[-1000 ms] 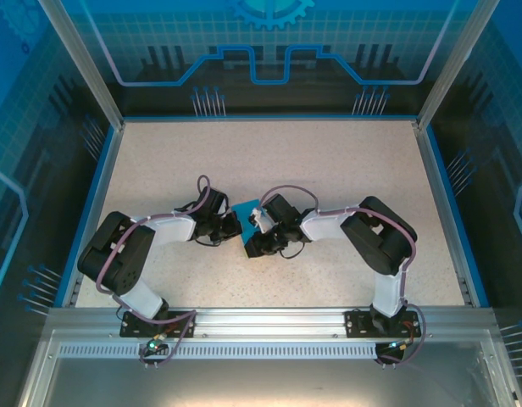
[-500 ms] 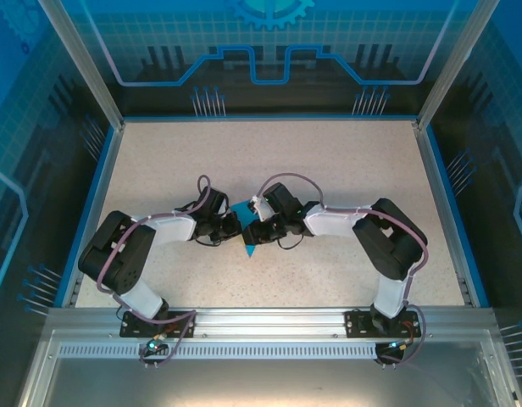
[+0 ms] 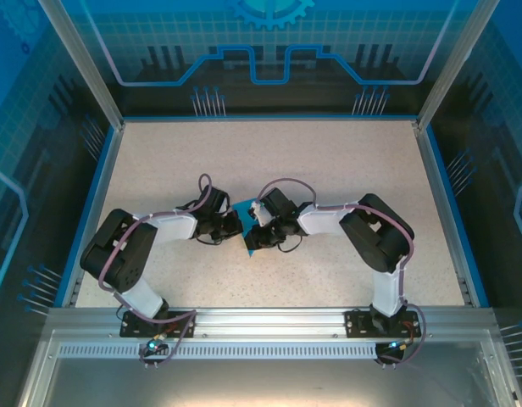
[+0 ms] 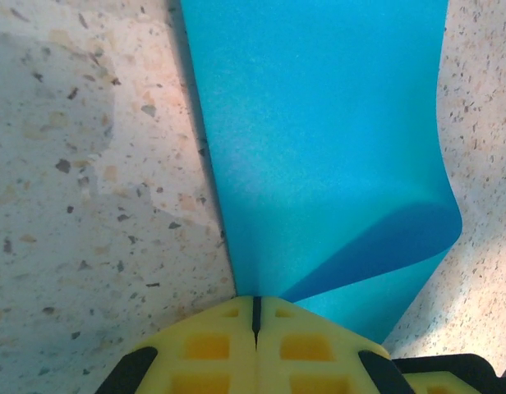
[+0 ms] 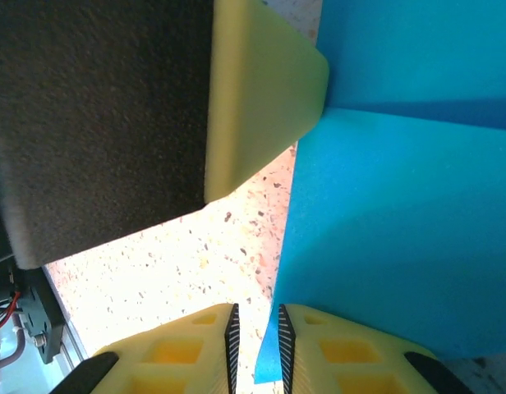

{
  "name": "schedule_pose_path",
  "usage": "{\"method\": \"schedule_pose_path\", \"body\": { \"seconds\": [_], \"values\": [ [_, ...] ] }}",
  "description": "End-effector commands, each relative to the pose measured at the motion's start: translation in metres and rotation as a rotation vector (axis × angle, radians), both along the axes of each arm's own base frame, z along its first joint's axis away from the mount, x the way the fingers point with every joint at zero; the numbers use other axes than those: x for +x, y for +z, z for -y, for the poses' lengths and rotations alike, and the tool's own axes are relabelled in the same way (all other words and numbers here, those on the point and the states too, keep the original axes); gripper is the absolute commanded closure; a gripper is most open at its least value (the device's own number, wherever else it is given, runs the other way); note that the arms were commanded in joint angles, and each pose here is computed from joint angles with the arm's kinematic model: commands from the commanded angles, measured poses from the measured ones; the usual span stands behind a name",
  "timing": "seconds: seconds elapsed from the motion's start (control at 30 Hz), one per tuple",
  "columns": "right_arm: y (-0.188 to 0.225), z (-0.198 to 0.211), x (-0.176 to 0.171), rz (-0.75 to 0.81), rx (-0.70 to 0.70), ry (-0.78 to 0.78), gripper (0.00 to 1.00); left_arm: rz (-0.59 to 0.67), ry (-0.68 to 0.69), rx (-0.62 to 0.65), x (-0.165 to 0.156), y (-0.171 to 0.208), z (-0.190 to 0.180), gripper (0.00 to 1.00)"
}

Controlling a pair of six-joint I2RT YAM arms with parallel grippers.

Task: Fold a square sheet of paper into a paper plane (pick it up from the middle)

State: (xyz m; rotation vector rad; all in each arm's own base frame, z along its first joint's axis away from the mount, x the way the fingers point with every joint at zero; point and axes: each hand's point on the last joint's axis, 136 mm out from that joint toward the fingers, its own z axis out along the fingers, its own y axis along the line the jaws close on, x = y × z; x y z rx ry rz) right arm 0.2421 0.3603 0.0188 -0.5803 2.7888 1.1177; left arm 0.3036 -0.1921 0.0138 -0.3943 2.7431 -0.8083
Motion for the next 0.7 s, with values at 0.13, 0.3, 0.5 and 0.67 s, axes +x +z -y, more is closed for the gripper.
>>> {"method": "schedule_pose_path", "body": {
  "seconds": [0.13,0.3,0.5,0.67],
  "values": [
    [-0.022,0.012,-0.005,-0.048,-0.076,-0.053,0.78,-0.010,-0.012,0.052,0.002,-0.008,-0.005,1.00],
    [-0.023,0.012,-0.007,-0.057,-0.064,-0.067,0.77,-0.002,-0.016,0.049,0.004,-0.006,-0.003,1.00],
    [0.008,0.002,-0.005,-0.030,0.036,-0.047,0.76,0.001,-0.025,0.053,0.005,-0.005,-0.002,1.00],
    [0.023,-0.002,-0.011,-0.020,0.056,-0.020,0.77,-0.008,-0.024,0.058,0.003,-0.008,-0.003,1.00]
  ]
}}
